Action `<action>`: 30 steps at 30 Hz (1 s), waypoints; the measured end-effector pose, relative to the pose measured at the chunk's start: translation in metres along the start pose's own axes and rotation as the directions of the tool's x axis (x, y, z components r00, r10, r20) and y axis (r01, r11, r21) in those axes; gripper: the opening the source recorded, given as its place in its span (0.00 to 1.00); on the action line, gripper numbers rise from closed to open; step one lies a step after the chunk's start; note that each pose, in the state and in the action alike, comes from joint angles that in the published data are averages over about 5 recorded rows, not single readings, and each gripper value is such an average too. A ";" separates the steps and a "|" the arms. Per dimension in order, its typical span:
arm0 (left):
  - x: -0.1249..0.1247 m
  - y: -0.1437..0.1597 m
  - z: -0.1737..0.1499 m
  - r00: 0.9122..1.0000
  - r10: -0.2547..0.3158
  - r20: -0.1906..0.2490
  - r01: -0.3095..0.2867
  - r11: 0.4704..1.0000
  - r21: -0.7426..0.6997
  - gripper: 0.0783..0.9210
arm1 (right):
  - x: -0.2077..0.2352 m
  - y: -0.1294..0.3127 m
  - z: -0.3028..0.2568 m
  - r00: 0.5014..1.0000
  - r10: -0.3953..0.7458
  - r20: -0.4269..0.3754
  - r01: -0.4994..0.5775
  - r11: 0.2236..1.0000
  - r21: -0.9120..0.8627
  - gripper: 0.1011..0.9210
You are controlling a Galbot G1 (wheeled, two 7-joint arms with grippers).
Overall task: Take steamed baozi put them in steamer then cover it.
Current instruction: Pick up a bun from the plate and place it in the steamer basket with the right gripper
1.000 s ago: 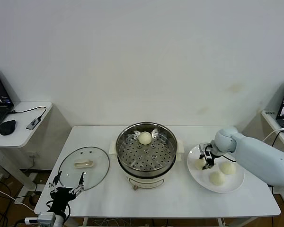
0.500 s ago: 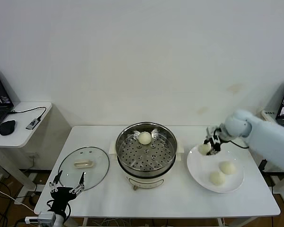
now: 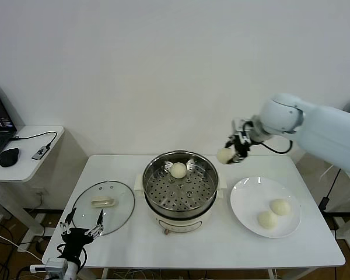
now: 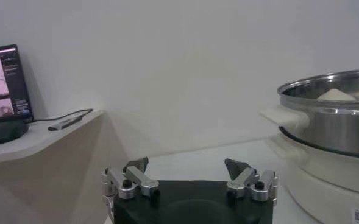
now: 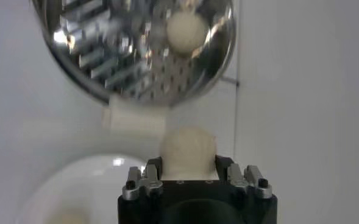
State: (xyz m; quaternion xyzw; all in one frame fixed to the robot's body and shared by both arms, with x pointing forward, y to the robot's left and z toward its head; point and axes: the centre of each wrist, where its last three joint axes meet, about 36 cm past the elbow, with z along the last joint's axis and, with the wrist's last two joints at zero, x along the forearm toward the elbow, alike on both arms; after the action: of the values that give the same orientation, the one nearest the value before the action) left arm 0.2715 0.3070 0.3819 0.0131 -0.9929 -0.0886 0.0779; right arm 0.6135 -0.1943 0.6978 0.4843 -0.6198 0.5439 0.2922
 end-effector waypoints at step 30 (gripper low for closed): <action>0.001 -0.004 -0.011 0.999 -0.011 0.037 0.010 1.000 0.018 0.88 | -0.152 0.023 -0.148 0.993 -0.114 0.007 0.114 0.993 -0.028 0.55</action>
State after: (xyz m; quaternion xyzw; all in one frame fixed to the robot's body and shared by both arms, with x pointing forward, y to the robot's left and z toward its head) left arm 0.2724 0.3015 0.3923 0.0173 -0.9949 -0.0806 0.0587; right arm 0.6232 -0.0109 0.5885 0.5163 -0.5997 0.5160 0.3279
